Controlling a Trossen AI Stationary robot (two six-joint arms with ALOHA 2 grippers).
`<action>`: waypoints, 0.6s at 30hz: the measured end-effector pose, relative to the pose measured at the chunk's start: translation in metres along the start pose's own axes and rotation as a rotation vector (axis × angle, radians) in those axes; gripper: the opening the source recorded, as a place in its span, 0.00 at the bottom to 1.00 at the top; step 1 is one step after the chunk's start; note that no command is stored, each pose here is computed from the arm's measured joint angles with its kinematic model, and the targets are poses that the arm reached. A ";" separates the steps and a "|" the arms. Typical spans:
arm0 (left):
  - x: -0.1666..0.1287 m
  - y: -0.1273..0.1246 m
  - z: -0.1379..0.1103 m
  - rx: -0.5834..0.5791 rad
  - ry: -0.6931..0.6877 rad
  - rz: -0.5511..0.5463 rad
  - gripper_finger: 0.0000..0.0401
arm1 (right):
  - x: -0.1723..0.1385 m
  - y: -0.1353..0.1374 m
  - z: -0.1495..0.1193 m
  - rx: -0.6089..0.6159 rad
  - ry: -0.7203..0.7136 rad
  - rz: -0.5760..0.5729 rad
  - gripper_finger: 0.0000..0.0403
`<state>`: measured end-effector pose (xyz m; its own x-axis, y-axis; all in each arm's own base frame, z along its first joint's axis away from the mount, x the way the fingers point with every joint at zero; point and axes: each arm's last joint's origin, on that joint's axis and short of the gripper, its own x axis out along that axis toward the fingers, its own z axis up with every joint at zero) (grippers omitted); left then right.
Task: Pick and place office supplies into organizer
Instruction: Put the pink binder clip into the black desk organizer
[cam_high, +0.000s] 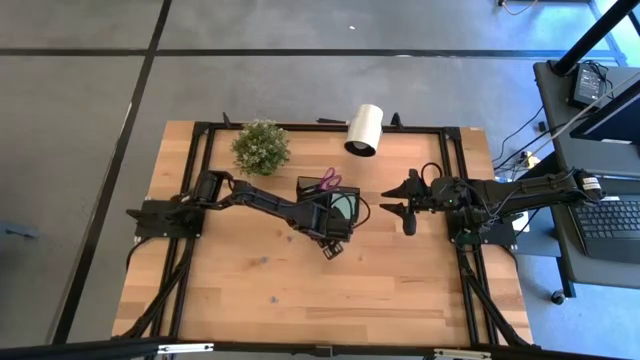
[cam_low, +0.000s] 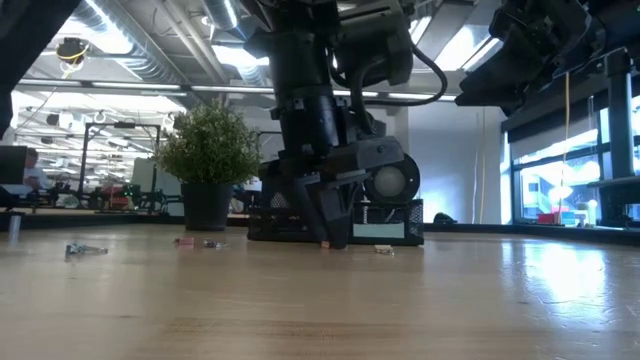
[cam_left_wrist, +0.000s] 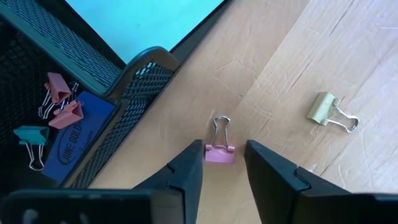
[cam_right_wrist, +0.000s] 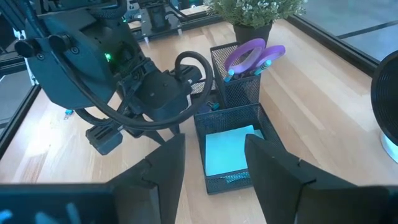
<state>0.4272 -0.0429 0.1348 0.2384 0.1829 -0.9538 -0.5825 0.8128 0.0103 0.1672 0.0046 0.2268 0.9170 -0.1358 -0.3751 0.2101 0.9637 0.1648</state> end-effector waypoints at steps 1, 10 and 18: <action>0.000 0.000 0.000 0.000 0.000 -0.001 0.27 | 0.000 0.000 0.000 0.000 0.000 0.000 0.42; 0.001 0.000 -0.001 0.001 0.000 0.001 0.18 | 0.000 0.000 0.000 -0.003 0.000 0.000 0.42; 0.001 0.000 -0.001 0.001 -0.001 0.004 0.15 | 0.000 0.000 0.000 -0.005 0.000 0.000 0.42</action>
<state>0.4269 -0.0431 0.1340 0.2368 0.1870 -0.9534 -0.5829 0.8124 0.0146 0.1672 0.0047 0.2268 0.9170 -0.1357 -0.3752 0.2085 0.9647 0.1606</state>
